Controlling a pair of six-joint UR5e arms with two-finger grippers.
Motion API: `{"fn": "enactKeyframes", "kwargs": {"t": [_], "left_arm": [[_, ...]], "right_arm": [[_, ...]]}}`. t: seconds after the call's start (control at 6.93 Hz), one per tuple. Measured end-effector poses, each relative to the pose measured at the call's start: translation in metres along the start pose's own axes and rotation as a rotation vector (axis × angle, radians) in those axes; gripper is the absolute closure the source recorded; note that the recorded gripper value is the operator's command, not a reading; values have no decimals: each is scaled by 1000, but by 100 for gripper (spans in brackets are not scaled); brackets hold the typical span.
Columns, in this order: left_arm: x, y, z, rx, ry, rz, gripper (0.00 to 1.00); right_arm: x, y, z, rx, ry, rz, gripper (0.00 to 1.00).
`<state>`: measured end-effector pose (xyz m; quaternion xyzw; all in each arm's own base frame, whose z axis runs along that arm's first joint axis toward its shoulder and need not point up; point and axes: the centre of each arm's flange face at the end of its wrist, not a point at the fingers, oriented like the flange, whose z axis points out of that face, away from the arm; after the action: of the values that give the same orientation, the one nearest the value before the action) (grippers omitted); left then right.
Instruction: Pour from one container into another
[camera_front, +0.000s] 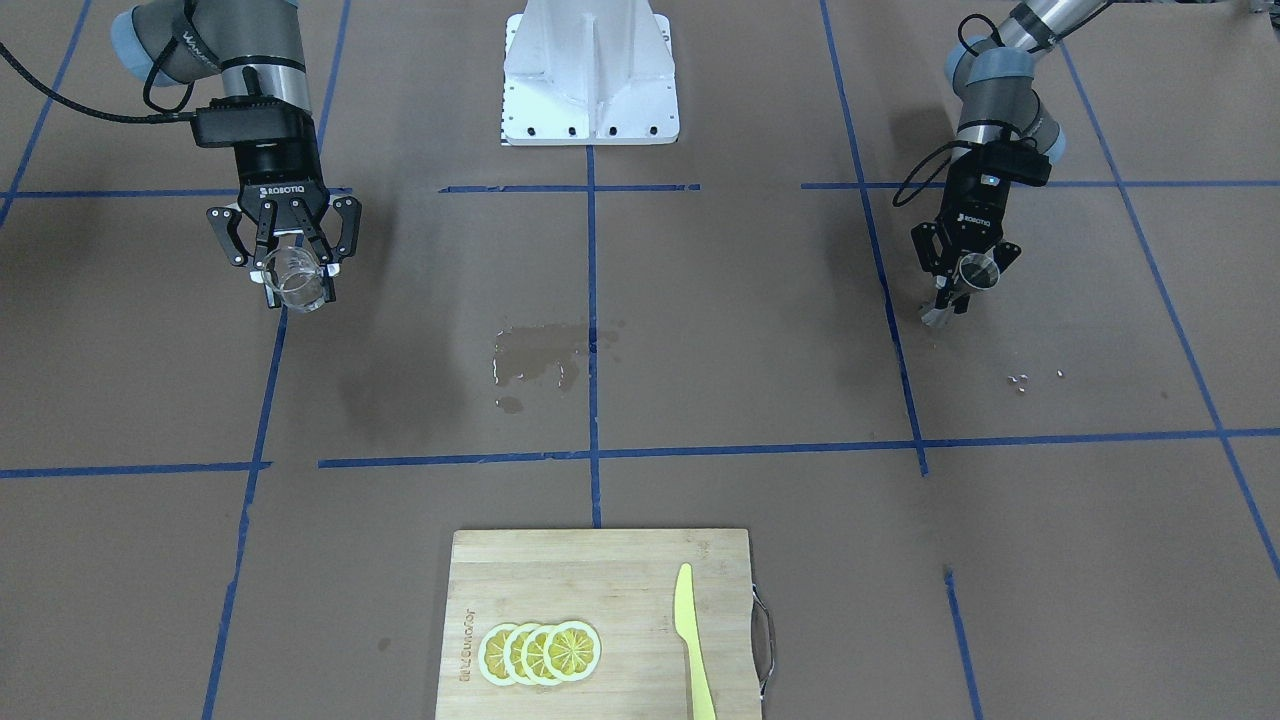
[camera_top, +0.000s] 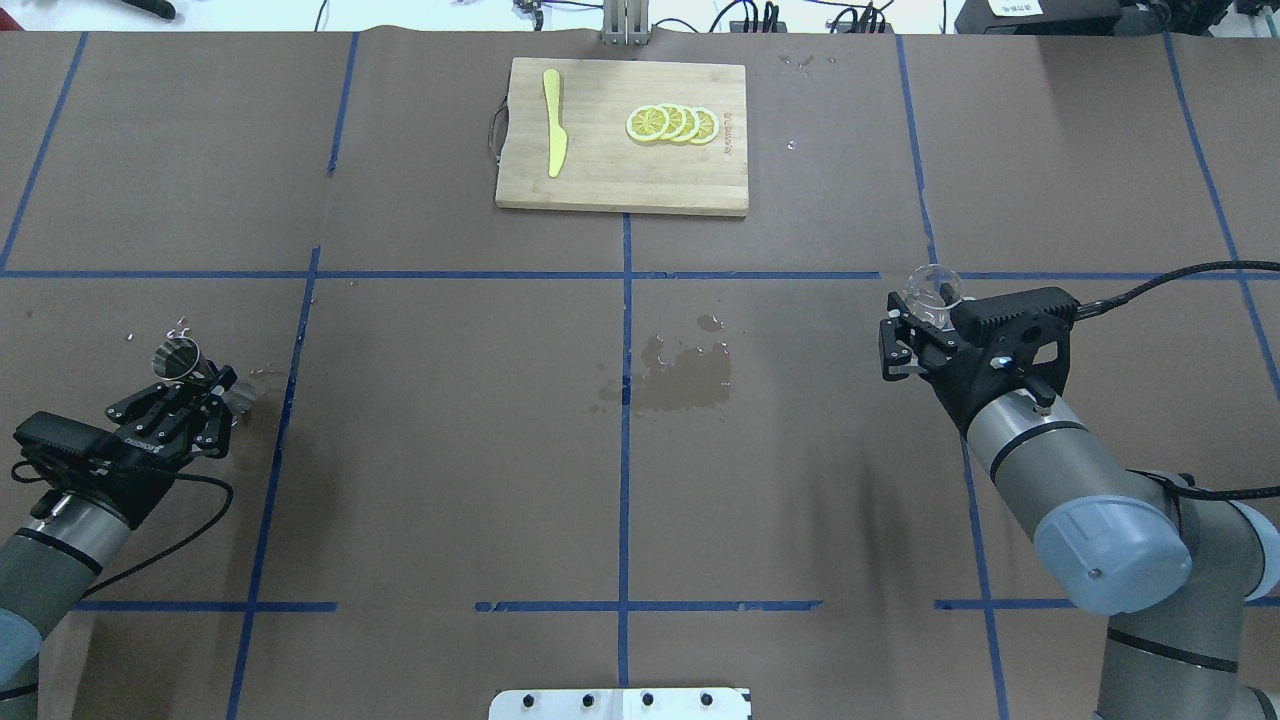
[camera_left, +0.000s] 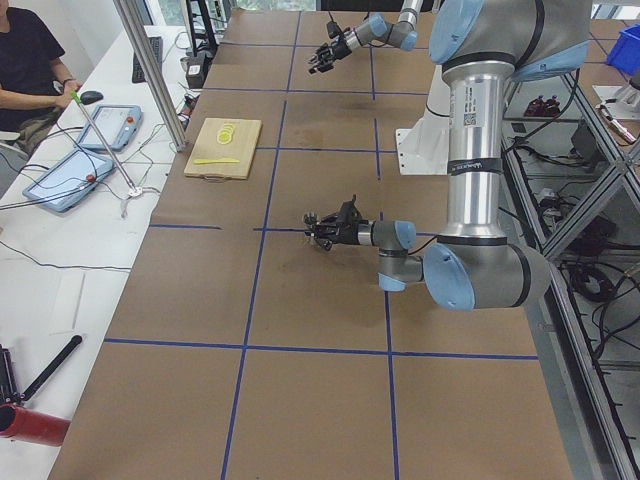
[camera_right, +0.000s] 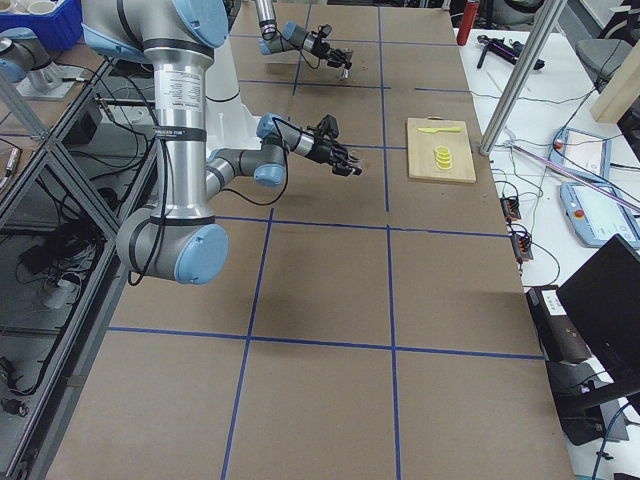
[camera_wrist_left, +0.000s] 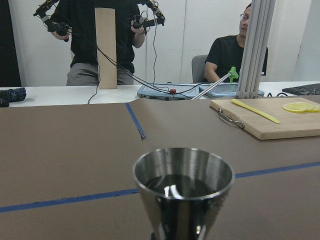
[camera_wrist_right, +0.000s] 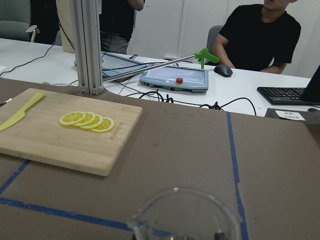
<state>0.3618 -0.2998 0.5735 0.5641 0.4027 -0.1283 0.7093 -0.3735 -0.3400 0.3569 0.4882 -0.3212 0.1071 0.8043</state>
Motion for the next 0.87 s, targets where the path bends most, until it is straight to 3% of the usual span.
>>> {"fn": "enactKeyframes", "kwargs": {"t": [0.87], "left_arm": [[10,11,-5,-28,18,-19,100]], "right_arm": [[-6,-5,-1,6,-10,12,100]]}}
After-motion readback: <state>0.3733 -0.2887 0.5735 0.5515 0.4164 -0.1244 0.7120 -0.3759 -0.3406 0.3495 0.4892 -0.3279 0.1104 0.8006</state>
